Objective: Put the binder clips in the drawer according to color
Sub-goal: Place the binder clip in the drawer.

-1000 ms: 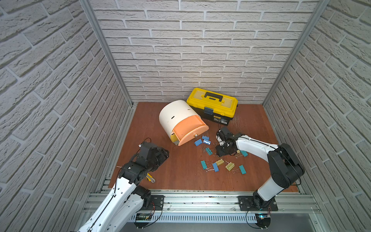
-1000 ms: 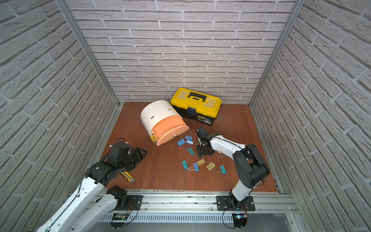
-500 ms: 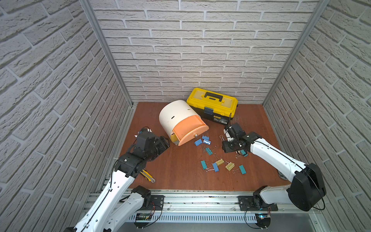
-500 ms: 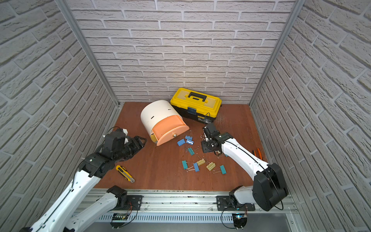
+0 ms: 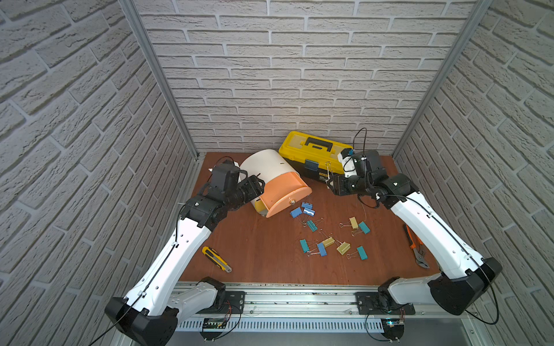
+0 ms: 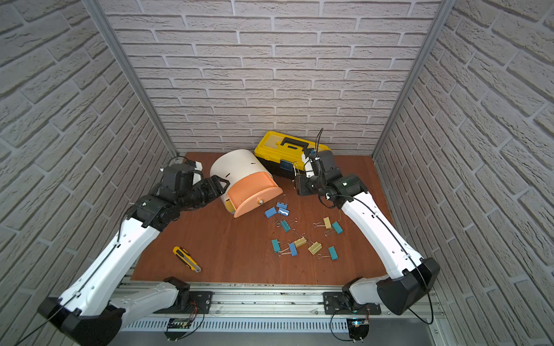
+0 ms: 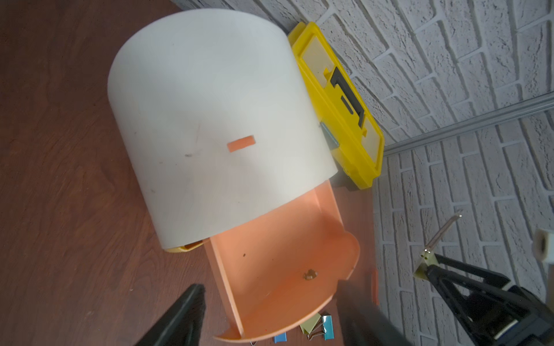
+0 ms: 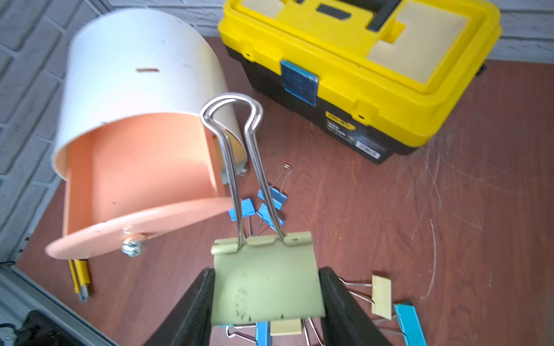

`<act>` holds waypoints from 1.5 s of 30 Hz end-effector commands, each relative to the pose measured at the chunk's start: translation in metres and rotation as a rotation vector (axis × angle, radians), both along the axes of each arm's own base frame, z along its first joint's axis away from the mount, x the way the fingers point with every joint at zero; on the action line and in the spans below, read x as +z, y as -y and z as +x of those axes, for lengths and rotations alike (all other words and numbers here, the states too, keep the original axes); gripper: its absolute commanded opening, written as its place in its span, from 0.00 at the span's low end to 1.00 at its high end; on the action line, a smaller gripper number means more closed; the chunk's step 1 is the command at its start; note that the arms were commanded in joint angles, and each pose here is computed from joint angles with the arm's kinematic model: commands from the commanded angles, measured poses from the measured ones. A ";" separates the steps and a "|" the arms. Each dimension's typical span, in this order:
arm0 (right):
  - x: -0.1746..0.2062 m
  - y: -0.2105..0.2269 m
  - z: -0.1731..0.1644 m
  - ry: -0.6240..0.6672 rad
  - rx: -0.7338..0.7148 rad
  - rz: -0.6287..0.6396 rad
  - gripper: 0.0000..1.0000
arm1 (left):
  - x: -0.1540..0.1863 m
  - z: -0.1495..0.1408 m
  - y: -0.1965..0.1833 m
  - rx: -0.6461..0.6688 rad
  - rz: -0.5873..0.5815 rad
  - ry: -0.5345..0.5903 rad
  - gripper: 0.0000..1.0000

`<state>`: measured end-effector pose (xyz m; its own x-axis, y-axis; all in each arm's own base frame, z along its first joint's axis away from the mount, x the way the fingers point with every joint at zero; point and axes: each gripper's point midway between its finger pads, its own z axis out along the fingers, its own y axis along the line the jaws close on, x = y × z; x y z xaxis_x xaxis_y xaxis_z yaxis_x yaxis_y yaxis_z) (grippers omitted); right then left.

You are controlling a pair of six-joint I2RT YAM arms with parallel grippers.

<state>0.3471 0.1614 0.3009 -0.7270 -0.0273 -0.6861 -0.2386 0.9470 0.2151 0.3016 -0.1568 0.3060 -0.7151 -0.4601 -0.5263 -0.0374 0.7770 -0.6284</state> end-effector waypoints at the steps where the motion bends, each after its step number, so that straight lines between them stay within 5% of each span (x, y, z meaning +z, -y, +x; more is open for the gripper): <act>1: 0.018 -0.027 0.004 -0.002 0.068 0.091 0.43 | 0.012 0.009 0.015 -0.071 -0.016 0.041 0.73; 11: 0.043 -0.103 0.010 -0.005 0.223 0.148 0.43 | 0.003 0.017 0.009 -0.047 -0.035 0.013 0.73; 23: 0.019 -0.169 0.000 -0.057 0.367 0.075 0.42 | -0.010 -0.001 -0.033 0.061 -0.068 -0.015 0.72; 35: 0.000 -0.181 -0.003 -0.071 0.389 0.005 0.44 | -0.021 -0.009 -0.037 0.078 -0.076 -0.038 0.73; 45: 0.007 -0.177 -0.003 -0.041 0.382 -0.004 0.62 | -0.021 -0.006 -0.035 0.072 -0.079 -0.042 0.73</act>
